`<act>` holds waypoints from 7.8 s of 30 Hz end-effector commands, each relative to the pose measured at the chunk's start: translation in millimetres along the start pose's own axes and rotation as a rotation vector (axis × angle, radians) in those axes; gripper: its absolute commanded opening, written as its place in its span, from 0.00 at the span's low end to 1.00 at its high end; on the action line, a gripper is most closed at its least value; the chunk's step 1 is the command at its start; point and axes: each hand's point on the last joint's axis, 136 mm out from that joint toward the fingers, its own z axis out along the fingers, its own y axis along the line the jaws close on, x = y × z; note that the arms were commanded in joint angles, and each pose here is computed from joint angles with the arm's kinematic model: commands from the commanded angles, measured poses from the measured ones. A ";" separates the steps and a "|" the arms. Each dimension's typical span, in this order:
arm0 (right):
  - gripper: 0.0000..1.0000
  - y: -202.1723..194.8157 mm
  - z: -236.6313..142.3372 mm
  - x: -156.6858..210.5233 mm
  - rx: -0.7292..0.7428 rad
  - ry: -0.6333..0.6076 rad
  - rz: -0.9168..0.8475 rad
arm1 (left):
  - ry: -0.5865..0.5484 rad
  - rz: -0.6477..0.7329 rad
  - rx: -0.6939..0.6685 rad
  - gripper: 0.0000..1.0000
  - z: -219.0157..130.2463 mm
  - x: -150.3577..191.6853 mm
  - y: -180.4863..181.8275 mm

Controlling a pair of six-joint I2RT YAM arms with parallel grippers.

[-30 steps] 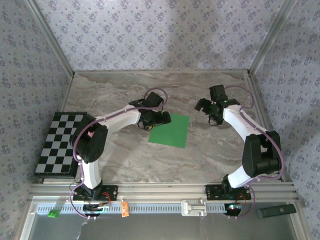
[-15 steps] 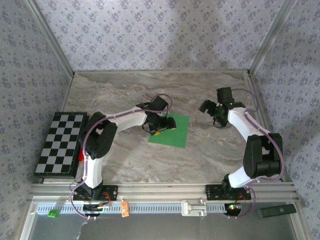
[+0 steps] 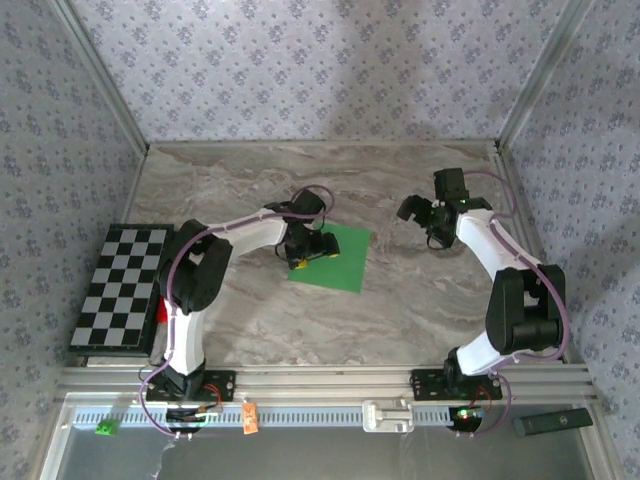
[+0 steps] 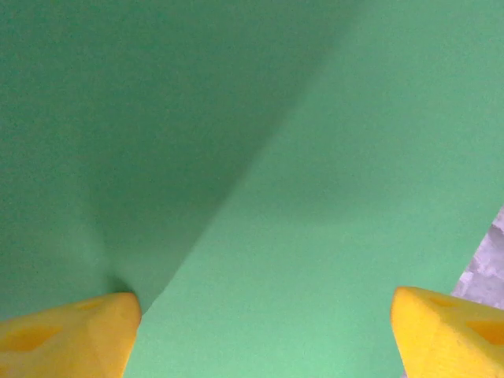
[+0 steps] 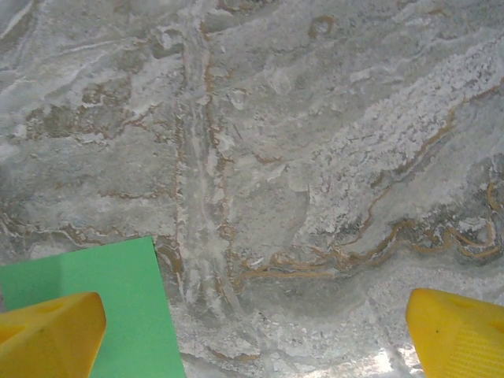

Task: Fold a paper plane with a square sheet of paper (pick it up from the middle)
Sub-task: Move the square sheet of paper to the center of the table, then first fold the square sheet of paper in half at the center of the table, then hold the square sheet of paper at the center of the table.

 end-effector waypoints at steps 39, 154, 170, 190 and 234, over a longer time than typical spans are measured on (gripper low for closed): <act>1.00 -19.5 24.6 6.6 0.035 0.069 -0.051 | -0.017 0.262 -0.445 0.92 -38.8 -11.7 25.4; 0.34 170.1 91.8 163.9 -0.389 0.345 -0.352 | -0.114 0.061 0.085 0.30 -20.7 -19.1 62.1; 0.18 186.8 116.5 186.5 -0.409 0.437 -0.360 | -0.064 0.140 0.098 0.27 -16.8 -22.4 50.8; 0.17 181.4 126.1 188.5 -0.337 0.485 -0.310 | -0.055 -0.025 -0.029 0.62 -40.8 -13.7 66.5; 0.34 181.4 92.6 139.8 -0.417 0.361 -0.179 | 0.015 -0.169 -0.173 0.55 9.5 12.2 104.7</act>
